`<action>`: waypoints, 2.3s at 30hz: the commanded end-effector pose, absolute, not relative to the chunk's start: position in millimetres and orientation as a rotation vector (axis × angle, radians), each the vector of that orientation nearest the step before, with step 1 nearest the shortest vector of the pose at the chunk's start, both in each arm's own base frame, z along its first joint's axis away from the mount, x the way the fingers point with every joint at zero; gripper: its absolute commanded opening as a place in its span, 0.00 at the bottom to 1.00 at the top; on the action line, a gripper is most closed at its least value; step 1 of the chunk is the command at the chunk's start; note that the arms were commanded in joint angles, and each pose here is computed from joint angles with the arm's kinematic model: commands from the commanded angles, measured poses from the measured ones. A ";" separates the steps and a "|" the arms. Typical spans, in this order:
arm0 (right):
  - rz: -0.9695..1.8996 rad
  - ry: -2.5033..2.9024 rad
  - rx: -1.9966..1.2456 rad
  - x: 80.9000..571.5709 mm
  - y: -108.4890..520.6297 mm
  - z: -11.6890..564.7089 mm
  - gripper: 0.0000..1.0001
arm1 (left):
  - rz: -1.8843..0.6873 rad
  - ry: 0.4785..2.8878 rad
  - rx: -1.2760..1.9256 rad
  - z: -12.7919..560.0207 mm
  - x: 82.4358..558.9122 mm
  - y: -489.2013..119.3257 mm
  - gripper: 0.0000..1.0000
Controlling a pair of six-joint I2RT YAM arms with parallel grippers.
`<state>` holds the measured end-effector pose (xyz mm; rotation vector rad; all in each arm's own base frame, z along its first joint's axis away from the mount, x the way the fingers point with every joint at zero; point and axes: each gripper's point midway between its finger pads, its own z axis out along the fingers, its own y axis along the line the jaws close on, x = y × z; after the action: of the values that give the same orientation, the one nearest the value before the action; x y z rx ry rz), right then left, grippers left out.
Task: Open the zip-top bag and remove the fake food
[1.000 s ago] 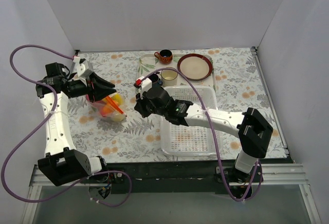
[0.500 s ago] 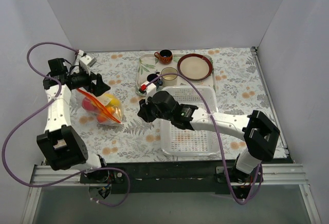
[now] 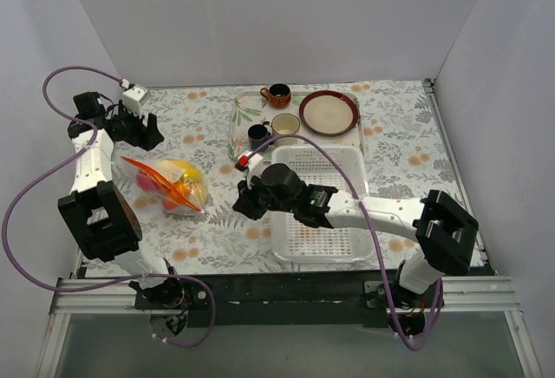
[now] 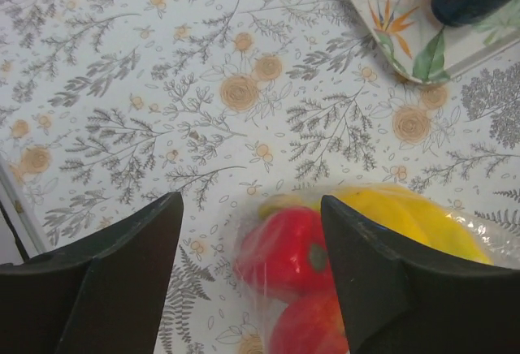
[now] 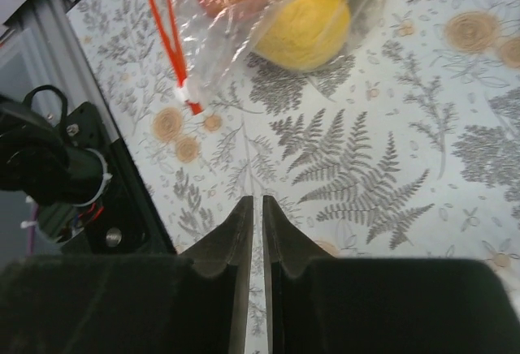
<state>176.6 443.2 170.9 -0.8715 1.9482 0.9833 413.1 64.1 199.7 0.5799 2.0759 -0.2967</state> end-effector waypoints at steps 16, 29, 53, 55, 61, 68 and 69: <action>1.432 1.872 -1.115 65.4 510.5 200.5 0.01 | -0.622 2.475 0.835 85.3 239.1 15.8 0.28; 1.483 1.723 -1.096 52.7 518.1 274.7 0.01 | -0.571 2.471 0.734 85.8 252.9 19.3 0.26; 1.291 2.235 -0.965 105.2 547.4 108.4 0.01 | -0.548 2.501 0.668 93.6 256.1 35.1 0.16; 1.206 2.229 -0.862 137.6 537.2 102.8 0.01 | -0.549 2.504 0.670 97.0 252.2 36.9 0.12; 1.057 2.126 -0.803 187.2 541.2 108.6 0.01 | -0.588 2.455 0.679 130.9 255.4 33.2 0.00; 1.032 2.125 -0.760 244.8 566.8 116.3 0.01 | -0.720 2.310 0.599 204.4 268.1 10.0 0.00; 1.004 2.125 -0.740 260.6 567.3 119.7 0.01 | -0.713 2.296 0.604 208.4 266.3 7.7 0.00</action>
<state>205.9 543.1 82.9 -0.8031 2.2151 1.0411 277.4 32.8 173.1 0.6517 2.3760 -0.5876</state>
